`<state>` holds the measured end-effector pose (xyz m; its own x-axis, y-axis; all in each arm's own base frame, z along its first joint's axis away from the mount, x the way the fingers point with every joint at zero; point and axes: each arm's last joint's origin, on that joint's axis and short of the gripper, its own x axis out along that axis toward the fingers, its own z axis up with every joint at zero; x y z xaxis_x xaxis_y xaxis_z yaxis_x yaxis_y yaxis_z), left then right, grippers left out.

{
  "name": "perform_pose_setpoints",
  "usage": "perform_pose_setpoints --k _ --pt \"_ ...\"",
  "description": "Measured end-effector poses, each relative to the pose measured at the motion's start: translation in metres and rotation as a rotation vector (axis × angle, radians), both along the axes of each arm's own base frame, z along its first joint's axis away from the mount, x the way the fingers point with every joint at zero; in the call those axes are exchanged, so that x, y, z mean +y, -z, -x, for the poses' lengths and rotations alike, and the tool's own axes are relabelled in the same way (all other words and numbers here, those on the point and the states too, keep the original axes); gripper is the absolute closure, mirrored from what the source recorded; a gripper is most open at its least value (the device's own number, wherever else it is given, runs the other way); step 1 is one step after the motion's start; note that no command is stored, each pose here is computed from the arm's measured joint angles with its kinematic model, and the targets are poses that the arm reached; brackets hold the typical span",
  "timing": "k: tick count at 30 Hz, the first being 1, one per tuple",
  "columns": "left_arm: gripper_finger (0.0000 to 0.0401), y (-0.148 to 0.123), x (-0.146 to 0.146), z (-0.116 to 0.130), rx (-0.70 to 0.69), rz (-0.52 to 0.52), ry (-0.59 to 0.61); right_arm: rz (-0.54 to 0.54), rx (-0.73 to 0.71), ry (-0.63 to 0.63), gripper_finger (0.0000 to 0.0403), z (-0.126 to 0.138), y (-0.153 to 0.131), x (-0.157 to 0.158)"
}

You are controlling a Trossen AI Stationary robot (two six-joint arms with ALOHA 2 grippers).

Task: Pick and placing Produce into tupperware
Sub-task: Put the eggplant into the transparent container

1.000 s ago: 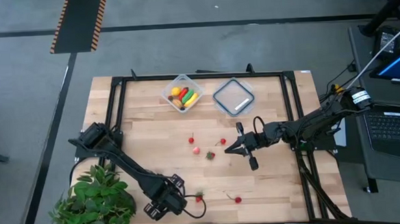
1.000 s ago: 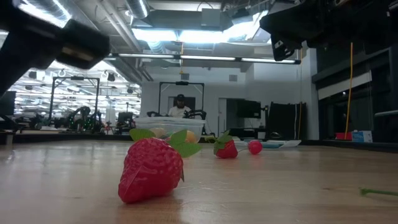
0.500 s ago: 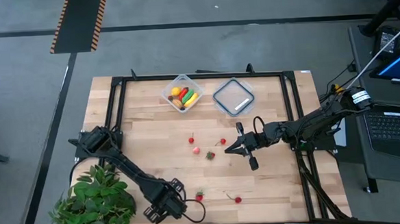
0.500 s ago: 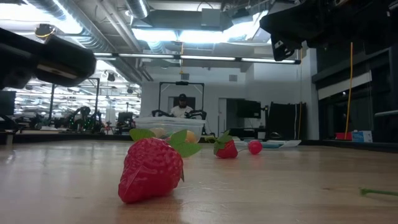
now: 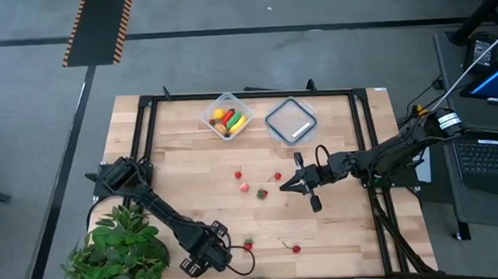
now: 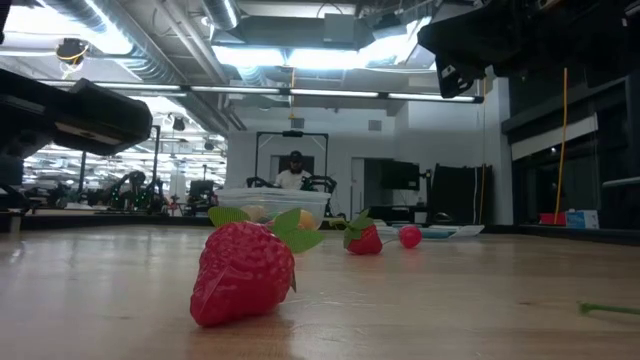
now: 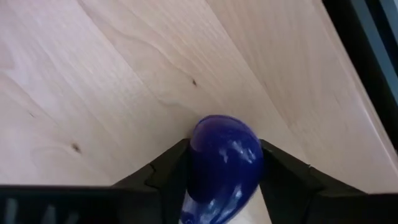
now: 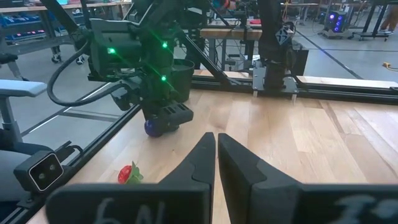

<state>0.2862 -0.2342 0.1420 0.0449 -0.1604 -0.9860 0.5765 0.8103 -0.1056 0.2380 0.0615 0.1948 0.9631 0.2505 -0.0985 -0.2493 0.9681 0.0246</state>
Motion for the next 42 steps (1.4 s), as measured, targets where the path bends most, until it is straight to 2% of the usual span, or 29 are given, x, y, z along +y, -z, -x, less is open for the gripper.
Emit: perform_pose_setpoints --k 4,12,19,24,27,32,37,42 --pt "0.0272 0.000 0.002 -0.001 0.008 -0.001 -0.008 0.000 0.000 0.000 0.0380 0.000 0.000 0.000" --pt "0.0273 0.001 0.011 -0.008 0.027 0.018 -0.034 -0.001 0.000 0.000 0.0380 0.000 0.000 0.000" --pt "0.0273 0.000 0.020 -0.013 0.035 0.035 -0.007 0.001 0.000 0.000 0.0380 0.000 0.000 0.000" --pt "0.0274 -0.007 0.041 -0.021 0.004 -0.027 -0.068 0.001 0.000 0.000 0.0380 0.000 0.000 0.000" --pt "0.0291 -0.014 0.051 -0.026 -0.011 -0.013 -0.100 0.001 0.000 0.000 0.0380 0.000 0.000 0.000" --pt "0.0293 -0.028 0.069 -0.034 -0.054 0.017 -0.121 0.001 0.000 -0.001 0.0380 0.000 0.000 0.000" --pt "0.0297 -0.042 0.084 -0.037 -0.101 -0.004 -0.121 0.002 0.000 -0.001 0.0380 0.000 0.000 0.000" --pt "0.0297 -0.068 0.106 -0.036 -0.208 -0.071 -0.138 0.002 0.001 -0.001 0.0380 0.000 0.000 0.000"
